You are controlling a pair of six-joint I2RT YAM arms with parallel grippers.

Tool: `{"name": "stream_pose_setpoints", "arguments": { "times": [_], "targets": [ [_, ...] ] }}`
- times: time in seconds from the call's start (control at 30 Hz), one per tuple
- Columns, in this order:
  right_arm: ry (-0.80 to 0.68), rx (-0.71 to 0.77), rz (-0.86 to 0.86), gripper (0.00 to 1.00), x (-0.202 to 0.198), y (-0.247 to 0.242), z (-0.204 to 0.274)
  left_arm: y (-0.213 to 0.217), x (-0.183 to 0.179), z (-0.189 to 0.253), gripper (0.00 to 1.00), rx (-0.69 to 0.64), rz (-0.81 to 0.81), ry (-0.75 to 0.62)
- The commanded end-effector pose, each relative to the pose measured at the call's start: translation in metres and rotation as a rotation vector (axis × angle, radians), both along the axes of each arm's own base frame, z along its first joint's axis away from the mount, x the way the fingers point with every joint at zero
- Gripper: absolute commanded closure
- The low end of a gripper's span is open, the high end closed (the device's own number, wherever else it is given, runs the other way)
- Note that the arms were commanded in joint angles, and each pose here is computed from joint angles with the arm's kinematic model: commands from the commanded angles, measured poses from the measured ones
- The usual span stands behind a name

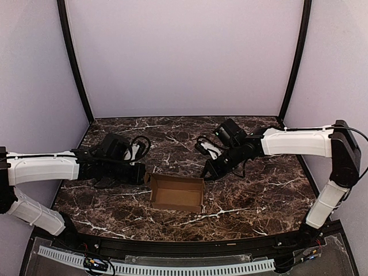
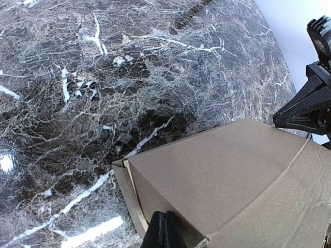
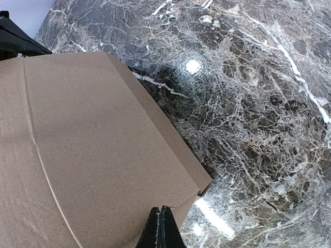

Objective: Fold the paper box

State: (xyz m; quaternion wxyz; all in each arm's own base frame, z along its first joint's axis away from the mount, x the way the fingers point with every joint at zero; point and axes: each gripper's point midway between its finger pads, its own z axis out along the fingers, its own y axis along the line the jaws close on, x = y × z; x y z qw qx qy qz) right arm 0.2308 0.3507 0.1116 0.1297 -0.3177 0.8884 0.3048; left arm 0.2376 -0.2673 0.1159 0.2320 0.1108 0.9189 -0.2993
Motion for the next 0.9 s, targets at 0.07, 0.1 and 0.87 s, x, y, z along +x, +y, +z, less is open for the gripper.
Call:
{"name": "stream_pose_setpoints", "arguments": {
  "times": [0.07,0.1,0.87],
  "targets": [
    [0.001,-0.071,-0.028,1.00,-0.004,-0.013,-0.011,0.000,-0.004,0.001,0.99,-0.018,-0.006,-0.003],
    [-0.007,-0.092,-0.039,1.00,-0.002,-0.017,-0.014,0.000,-0.004,0.002,0.99,-0.020,-0.005,-0.004],
    [0.043,-0.010,-0.048,1.00,-0.026,-0.017,-0.003,0.002,-0.007,0.000,0.99,-0.020,-0.005,0.003]
  ]
}}
